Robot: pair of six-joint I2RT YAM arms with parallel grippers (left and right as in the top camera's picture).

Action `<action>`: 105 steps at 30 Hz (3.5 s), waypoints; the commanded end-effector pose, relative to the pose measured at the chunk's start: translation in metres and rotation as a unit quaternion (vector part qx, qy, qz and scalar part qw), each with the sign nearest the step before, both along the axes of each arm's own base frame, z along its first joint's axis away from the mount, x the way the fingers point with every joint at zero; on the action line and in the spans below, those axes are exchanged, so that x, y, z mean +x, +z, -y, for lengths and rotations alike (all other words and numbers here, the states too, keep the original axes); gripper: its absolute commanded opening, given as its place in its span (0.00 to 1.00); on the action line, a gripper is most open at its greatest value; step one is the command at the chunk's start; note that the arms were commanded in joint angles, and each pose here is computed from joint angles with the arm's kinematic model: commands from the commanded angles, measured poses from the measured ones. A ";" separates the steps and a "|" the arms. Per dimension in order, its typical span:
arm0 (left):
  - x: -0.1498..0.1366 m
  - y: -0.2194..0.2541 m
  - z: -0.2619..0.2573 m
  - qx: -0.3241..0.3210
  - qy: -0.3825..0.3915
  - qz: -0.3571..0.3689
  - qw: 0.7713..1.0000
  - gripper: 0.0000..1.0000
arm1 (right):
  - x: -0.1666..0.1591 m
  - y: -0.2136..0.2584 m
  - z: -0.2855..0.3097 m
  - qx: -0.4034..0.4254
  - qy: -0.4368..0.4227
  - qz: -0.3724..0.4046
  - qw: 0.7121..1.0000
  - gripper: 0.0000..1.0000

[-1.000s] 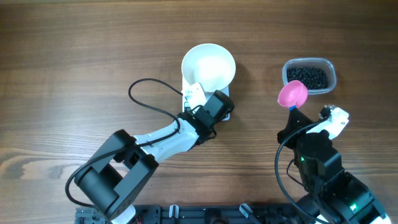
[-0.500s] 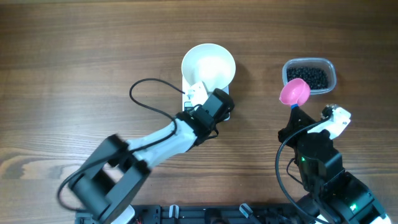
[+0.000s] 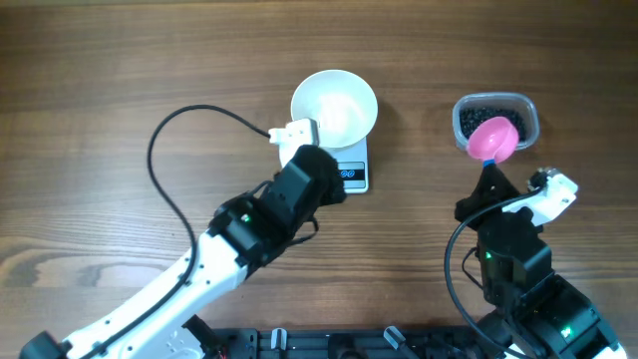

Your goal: Scoop item into bowl and weigh 150g on scale

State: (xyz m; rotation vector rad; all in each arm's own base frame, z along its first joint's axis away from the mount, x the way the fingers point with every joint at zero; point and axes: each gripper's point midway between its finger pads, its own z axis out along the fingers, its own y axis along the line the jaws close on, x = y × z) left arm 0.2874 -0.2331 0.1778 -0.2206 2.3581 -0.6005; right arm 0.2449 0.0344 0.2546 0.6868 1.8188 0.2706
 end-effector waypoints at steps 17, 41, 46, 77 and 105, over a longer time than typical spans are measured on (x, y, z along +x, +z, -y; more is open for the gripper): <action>-0.005 -0.081 0.000 0.046 0.076 -0.093 0.992 0.04 | 0.033 0.005 -0.011 -0.007 -0.032 0.019 0.999 0.05; 0.033 -0.155 0.018 0.058 0.112 -0.088 0.988 0.04 | 0.033 0.002 -0.017 -0.024 -0.006 0.009 1.000 0.05; 0.037 -0.161 0.022 0.053 0.112 -0.084 0.989 0.04 | 0.033 0.002 -0.017 -0.024 -0.006 0.009 1.000 0.05; 0.042 -0.165 0.014 0.062 0.127 -0.078 0.987 0.04 | 0.032 0.000 -0.016 -0.040 -0.001 0.002 0.999 0.05; 0.033 -0.179 0.020 0.037 0.134 -0.119 0.983 0.04 | 0.032 0.001 -0.016 -0.038 -0.002 0.005 0.999 0.04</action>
